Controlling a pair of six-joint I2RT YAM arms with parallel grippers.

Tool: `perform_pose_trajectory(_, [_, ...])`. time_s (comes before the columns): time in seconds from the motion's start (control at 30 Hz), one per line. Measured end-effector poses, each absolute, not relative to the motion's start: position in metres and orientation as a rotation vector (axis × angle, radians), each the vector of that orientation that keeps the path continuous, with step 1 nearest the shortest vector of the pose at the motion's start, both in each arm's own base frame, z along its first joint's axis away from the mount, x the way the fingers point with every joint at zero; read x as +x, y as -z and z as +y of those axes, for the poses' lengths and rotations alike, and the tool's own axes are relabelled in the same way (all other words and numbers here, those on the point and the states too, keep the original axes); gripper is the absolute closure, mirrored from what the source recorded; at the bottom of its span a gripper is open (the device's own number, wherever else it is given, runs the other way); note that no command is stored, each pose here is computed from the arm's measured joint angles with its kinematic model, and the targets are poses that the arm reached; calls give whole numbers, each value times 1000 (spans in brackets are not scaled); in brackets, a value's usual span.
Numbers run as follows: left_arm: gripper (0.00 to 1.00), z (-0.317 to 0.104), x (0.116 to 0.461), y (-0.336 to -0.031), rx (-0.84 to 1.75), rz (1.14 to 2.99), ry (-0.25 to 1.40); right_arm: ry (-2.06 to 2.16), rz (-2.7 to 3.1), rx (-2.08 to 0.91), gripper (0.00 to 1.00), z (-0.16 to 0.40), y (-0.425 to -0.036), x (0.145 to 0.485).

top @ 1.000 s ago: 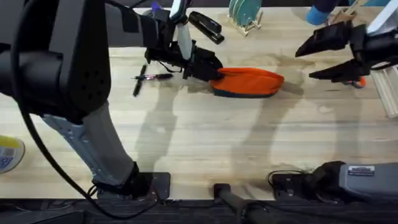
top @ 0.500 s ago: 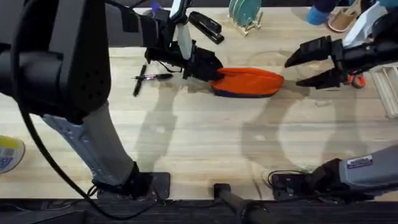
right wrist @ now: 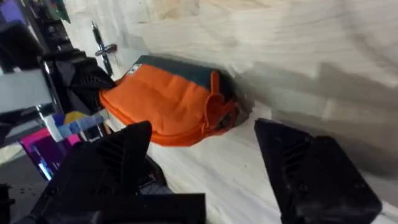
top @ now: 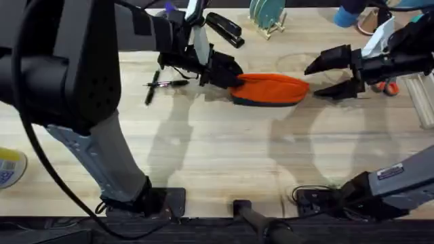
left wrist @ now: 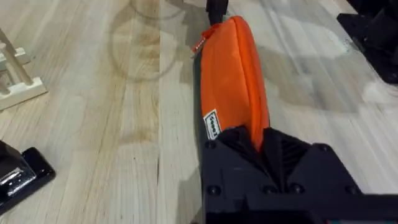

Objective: Unzip the bag, pick up the pens from the table one at a time and place them inside, then zip the bag closed.

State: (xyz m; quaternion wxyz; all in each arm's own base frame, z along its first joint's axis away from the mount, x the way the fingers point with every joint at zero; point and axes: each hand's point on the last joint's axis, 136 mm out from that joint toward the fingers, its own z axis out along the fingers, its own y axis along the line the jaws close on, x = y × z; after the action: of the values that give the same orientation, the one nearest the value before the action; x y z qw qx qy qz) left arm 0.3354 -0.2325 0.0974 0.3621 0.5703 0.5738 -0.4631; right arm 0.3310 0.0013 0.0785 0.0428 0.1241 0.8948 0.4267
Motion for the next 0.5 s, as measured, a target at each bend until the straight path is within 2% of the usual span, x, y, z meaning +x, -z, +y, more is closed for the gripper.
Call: perform_pose_trajectory(0.5, [957,-232,335,-97,1460,1492,1202,-1337,2744,528,7,4,-78,334])
